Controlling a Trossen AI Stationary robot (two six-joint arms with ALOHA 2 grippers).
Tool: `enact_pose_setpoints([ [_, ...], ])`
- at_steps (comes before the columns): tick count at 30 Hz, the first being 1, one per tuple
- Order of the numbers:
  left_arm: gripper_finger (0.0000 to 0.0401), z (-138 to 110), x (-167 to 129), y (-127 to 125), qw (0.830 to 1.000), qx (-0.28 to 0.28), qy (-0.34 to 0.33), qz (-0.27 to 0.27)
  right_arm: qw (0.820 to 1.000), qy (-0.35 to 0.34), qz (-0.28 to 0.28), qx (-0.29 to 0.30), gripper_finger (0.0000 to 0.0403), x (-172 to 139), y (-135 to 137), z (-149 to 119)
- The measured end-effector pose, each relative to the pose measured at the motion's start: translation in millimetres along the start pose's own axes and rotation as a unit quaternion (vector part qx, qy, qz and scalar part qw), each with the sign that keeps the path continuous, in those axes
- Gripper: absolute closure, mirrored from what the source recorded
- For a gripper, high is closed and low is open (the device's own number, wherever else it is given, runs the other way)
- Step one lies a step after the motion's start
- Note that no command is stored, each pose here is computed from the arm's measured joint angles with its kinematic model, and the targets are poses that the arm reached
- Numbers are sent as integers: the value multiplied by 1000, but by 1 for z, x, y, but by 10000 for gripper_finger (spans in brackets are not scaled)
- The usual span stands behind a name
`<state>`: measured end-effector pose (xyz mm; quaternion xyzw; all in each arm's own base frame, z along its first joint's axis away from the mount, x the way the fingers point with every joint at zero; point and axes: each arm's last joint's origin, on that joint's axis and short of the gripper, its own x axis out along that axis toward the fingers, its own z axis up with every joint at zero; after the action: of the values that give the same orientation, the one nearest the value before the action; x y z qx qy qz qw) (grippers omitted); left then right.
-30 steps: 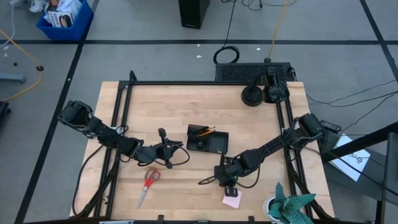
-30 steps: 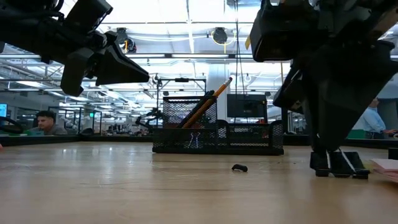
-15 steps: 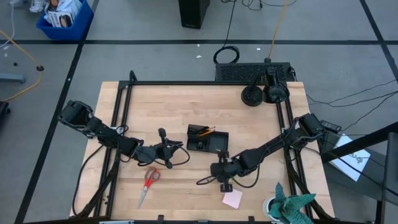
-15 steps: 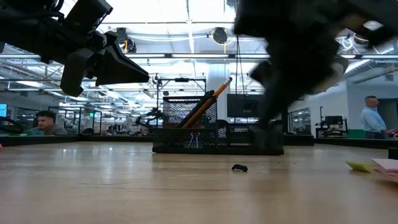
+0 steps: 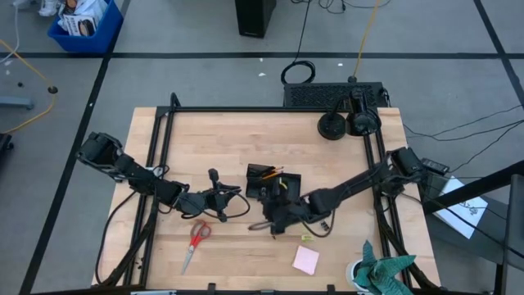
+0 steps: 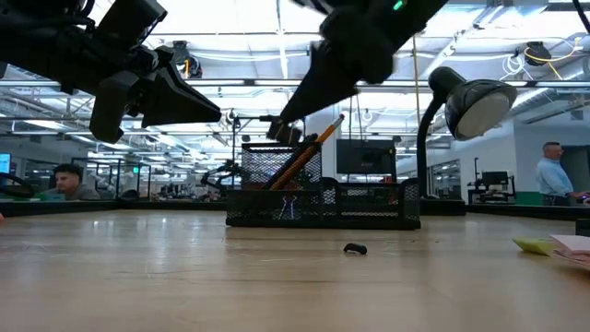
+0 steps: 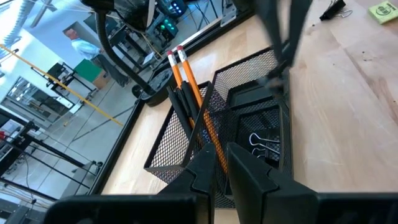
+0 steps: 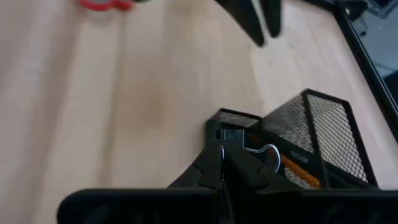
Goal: Pick and place office supplies into organizer
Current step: Put the left binder clip into the bottom left section of the desk organizer
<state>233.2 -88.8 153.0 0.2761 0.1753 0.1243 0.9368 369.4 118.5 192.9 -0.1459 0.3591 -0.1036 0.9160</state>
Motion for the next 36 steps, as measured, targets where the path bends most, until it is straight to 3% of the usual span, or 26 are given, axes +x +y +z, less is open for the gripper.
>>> enact_pose_setpoints([
  [12, 354, -1, 0, 0, 1000, 3, 3, -1, 998, 60, -19, 0, 402, 48, -11, -23],
  [26, 354, -2, 0, -1, 1000, 7, 7, -2, 997, 74, 0, 31, 401, 53, -20, -26],
  [36, 354, -2, 0, -1, 1000, 7, 8, -3, 996, 78, 21, 38, 372, 54, -22, -26],
])
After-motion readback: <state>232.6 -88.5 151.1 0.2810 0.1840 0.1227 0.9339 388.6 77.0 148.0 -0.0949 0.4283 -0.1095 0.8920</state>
